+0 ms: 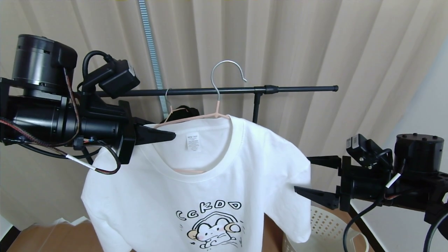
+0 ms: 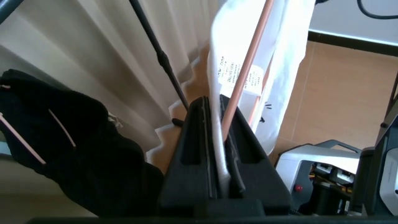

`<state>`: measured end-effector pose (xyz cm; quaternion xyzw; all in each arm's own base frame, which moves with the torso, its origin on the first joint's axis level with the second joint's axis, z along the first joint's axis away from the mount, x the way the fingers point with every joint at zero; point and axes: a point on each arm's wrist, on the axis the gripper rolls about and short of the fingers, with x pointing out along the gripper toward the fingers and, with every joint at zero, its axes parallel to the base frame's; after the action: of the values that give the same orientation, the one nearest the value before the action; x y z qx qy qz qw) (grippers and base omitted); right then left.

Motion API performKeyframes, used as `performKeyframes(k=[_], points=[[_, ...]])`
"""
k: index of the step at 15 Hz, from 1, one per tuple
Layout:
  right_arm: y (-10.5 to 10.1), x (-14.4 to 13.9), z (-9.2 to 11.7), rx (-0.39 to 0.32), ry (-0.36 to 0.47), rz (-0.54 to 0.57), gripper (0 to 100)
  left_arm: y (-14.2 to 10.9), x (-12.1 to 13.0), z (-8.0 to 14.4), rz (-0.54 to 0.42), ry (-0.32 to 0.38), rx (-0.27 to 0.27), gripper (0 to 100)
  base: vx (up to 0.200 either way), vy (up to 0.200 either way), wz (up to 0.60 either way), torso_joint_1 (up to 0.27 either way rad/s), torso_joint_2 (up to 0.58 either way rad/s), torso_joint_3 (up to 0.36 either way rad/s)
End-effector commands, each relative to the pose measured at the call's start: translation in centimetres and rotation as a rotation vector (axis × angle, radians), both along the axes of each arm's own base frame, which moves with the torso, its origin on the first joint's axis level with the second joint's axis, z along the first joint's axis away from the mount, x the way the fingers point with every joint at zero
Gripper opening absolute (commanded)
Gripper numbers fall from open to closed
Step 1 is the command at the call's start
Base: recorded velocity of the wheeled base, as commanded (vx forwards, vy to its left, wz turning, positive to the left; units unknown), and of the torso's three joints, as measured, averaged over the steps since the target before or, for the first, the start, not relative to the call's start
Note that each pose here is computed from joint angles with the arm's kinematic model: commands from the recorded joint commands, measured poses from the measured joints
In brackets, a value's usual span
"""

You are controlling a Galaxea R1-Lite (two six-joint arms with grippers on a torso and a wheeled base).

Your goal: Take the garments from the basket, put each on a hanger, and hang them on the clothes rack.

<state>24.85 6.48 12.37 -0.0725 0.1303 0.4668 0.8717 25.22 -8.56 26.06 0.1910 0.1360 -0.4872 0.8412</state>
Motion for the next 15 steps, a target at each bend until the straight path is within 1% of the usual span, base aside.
performKeyframes(k=[1,3,6,9,10,12,15], points=[[0.2,0.2,-0.9,-0.017,0.022,0.013,100,0.1,-0.2,0.2,0.008,0.003,-0.01,0,0.0,0.0,0.0,0.0,0.0,0.0],[0.5,0.3,-1.5,-0.029,0.032,0.027,100,0.2,-0.5,0.5,0.02,0.007,-0.024,0,0.0,0.0,0.0,0.0,0.0,0.0],[0.9,0.8,-2.4,-0.037,0.062,0.037,100,0.6,-0.4,0.5,0.036,0.008,-0.025,0,0.0,0.0,0.0,0.0,0.0,0.0],[0.9,1.0,-2.7,-0.04,0.069,0.035,100,0.7,-0.3,0.5,0.041,0.011,-0.026,0,0.0,0.0,0.0,0.0,0.0,0.0],[0.9,1.0,-2.7,-0.04,0.069,0.035,0,0.7,-0.3,0.5,0.043,0.012,-0.031,0,0.0,0.0,0.0,0.0,0.0,0.0],[1.0,1.2,-2.6,-0.039,0.064,0.031,0,0.7,-0.2,0.6,0.044,0.002,-0.037,0,0.0,0.0,0.0,0.0,0.0,0.0],[1.0,1.2,-2.4,-0.036,0.056,0.031,0,0.7,-0.3,0.4,0.049,0.018,-0.041,0,0.0,0.0,0.0,0.0,0.0,0.0]])
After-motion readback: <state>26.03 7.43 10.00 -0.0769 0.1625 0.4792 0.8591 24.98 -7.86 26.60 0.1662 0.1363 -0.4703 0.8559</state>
